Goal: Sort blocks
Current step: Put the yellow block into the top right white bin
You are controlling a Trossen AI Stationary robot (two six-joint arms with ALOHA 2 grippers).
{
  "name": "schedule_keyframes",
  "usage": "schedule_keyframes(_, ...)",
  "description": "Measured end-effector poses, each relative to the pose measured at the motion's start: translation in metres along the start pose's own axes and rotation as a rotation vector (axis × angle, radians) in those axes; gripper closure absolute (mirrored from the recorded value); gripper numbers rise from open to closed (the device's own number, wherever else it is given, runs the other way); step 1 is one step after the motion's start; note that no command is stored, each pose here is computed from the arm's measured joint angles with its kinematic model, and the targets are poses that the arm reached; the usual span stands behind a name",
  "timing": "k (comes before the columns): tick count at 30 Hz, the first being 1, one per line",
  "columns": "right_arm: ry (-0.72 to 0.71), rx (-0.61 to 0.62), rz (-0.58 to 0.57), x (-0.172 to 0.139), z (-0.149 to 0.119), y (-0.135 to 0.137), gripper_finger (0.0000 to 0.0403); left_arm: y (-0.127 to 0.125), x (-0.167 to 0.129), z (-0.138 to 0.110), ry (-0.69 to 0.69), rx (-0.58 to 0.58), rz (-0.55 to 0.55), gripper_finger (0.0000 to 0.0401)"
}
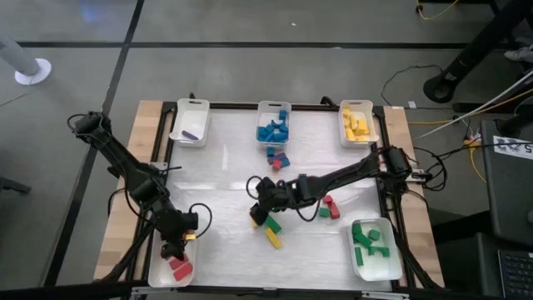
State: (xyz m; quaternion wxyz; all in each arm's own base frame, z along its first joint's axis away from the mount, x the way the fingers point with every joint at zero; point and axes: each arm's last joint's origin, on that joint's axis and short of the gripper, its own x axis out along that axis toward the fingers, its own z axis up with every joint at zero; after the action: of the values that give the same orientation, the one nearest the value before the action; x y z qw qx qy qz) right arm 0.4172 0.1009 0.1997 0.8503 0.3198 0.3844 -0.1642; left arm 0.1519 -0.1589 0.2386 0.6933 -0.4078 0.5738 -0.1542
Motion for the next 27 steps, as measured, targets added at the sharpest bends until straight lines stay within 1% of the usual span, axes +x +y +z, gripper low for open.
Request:
schedule_keyframes(3,-0.007,0.036,0.024,0.016,-0.007,0.002,0.0104,0.000,-0.003,0.001,-0.013,0.066,-0.008,0.0219)
schedule_keyframes(8,0.001,0.125,-0.027,0.030,-0.016,-0.003,0.0104,0.000,-0.004,0.002,-0.030,0.160,-0.004,0.0219)
schedule_keyframes(12,0.000,0.164,-0.057,0.044,-0.024,-0.006,0.0104,0.000,-0.004,0.002,-0.039,0.220,0.001,0.0219)
schedule_keyframes(15,0.013,0.165,-0.083,0.054,-0.031,-0.010,0.0104,0.000,-0.004,0.002,-0.045,0.260,0.005,0.0219)
schedule_keyframes(18,-0.010,0.162,-0.106,0.060,-0.033,-0.012,0.0104,0.000,-0.004,0.003,-0.054,0.292,0.010,0.0219)
schedule_keyframes(24,-0.065,0.143,-0.146,0.063,-0.040,-0.011,0.0106,0.000,-0.004,0.003,-0.057,0.297,0.012,0.0219)
schedule_keyframes(27,-0.086,0.138,-0.162,0.064,-0.041,-0.011,0.0118,0.000,-0.004,0.003,-0.067,0.312,0.018,0.0219)
